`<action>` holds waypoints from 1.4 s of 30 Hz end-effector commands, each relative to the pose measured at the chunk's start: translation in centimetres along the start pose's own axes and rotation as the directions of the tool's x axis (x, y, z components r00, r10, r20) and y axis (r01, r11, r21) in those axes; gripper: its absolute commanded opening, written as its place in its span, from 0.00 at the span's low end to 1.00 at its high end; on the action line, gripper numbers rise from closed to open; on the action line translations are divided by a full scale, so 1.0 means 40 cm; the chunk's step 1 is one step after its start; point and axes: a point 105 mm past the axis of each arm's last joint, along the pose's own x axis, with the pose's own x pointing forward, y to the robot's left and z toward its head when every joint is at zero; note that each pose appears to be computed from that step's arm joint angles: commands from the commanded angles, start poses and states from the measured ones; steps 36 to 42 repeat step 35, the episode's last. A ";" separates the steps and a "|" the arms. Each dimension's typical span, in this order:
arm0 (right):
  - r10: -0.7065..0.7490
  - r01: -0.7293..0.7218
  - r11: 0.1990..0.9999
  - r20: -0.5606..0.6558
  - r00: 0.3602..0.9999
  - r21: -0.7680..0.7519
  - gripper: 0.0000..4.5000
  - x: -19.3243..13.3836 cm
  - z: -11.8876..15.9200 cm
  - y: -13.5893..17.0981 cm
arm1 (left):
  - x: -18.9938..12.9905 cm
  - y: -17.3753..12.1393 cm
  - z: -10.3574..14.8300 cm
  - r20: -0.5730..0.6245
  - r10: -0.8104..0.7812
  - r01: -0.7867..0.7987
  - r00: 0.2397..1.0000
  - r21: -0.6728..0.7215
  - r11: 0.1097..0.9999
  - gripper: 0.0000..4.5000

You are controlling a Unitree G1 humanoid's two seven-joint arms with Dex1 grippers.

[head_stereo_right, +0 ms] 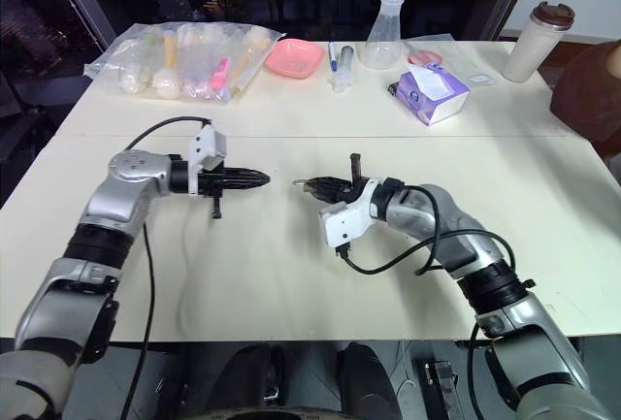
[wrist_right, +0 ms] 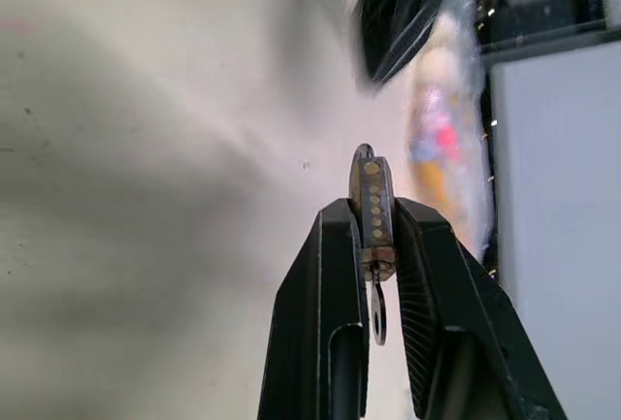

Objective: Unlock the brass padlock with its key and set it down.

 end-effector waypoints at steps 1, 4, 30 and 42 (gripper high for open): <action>-0.062 0.062 0.998 -0.029 0.998 -0.013 0.00 0.022 -0.032 -0.015 | -0.027 0.011 0.027 0.026 0.048 -0.049 0.999 0.040 0.998 0.00; -0.053 0.055 0.998 -0.069 0.996 0.027 0.00 0.040 -0.069 0.006 | -0.031 0.007 0.029 0.031 0.062 -0.063 0.998 0.040 0.997 0.00; 0.251 -0.203 0.873 -0.052 0.967 0.444 0.52 -0.192 -0.014 -0.025 | -0.061 -0.065 0.051 0.039 0.039 -0.039 0.999 0.002 0.999 0.00; 0.273 -0.180 0.798 -0.078 0.959 0.575 0.52 -0.253 -0.019 -0.046 | -0.064 -0.067 0.053 0.038 0.055 -0.055 0.998 0.006 0.998 0.00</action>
